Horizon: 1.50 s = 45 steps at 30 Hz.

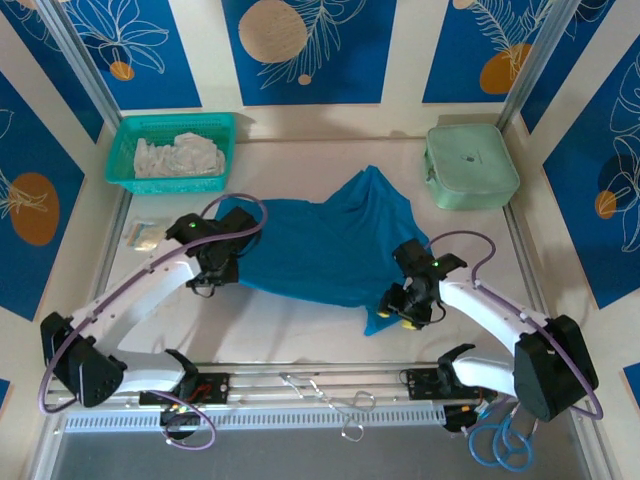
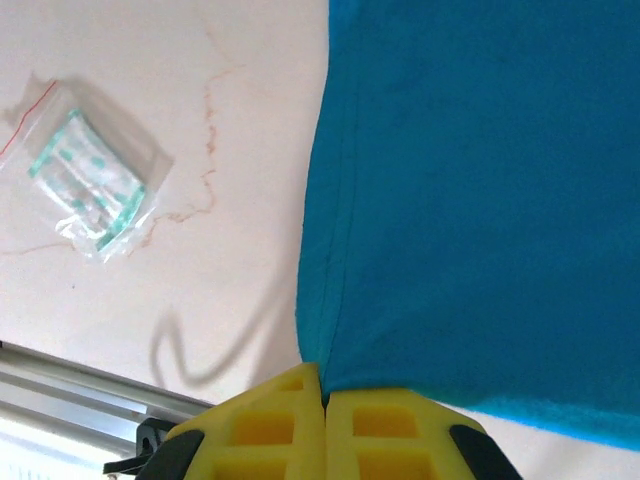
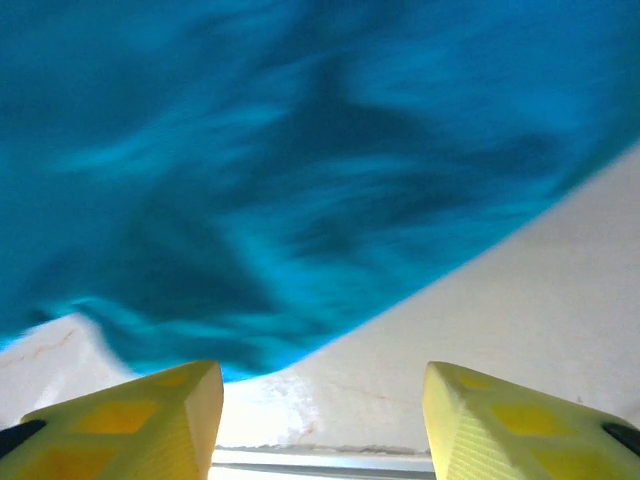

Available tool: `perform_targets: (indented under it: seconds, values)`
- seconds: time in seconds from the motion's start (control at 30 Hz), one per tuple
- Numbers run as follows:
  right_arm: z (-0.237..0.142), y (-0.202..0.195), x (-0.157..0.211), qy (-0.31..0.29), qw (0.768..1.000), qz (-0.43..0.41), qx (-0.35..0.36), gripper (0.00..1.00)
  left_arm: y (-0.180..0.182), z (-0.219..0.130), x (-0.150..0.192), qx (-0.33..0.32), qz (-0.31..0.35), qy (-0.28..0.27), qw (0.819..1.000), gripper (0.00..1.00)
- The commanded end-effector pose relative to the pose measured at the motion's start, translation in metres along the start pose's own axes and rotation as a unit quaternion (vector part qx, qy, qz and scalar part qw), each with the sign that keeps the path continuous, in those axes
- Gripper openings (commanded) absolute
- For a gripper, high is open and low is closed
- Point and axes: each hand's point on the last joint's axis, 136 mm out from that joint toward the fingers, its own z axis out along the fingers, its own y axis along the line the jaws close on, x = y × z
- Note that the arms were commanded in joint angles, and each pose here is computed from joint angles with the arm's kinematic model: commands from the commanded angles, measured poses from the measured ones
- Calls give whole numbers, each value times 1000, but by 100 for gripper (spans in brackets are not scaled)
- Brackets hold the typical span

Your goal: Fold and stack the t-shirts

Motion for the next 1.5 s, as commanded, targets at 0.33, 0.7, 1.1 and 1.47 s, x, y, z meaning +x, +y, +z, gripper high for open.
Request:
perform_targets:
  seconds: [0.33, 0.7, 1.1, 1.47]
  values:
    - [14, -12, -43, -56, 993, 80, 63, 43, -4, 42, 0, 21, -19, 9, 1000, 0]
    - [-51, 22, -77, -114, 987, -8, 113, 0, -2, 44, -2, 31, -22, 5, 999, 0]
    - [-23, 148, -181, -43, 982, -145, 108, 7, -11, 57, 1, 37, -8, 24, 999, 0]
    - [-34, 191, -188, -63, 984, -156, 60, 37, -12, 66, 4, 30, -3, 33, 999, 0]
